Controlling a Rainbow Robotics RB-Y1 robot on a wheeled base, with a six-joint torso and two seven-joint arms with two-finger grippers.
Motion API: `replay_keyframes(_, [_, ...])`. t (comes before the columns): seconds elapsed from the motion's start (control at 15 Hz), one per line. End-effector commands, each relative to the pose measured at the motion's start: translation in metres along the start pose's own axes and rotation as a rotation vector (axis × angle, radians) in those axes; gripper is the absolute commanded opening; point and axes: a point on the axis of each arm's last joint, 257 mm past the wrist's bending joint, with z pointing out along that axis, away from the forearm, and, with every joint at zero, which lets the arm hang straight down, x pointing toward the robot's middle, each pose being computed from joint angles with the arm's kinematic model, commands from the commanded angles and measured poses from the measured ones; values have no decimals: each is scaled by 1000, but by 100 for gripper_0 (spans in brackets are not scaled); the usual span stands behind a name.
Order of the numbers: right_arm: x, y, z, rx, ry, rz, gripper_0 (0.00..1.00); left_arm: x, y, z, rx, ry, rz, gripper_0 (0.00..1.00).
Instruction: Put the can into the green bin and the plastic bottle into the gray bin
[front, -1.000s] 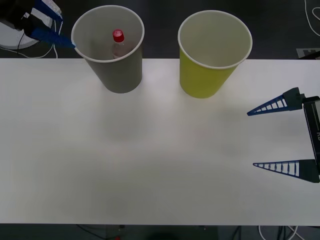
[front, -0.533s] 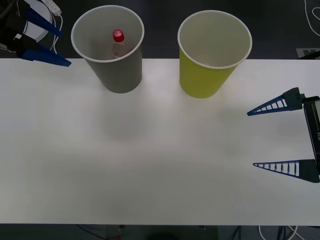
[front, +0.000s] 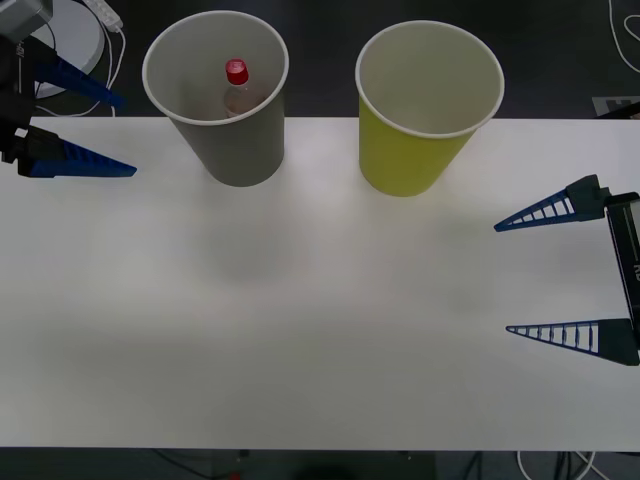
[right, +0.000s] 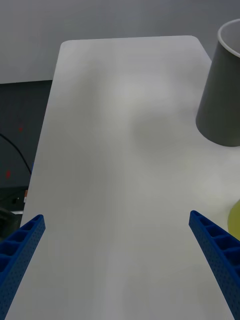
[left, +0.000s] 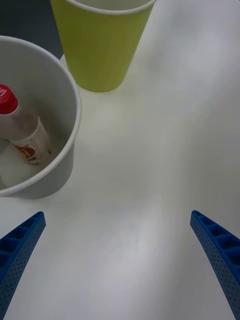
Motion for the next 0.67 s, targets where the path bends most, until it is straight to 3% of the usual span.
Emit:
replay_keyframes(0.07, [0, 0, 0, 0, 0, 0, 100, 16, -15, -4, 8, -24, 44, 100])
replay_keyframes(0.67, [0, 0, 0, 0, 0, 0, 100, 61, -60, -10, 22, -122, 167, 100])
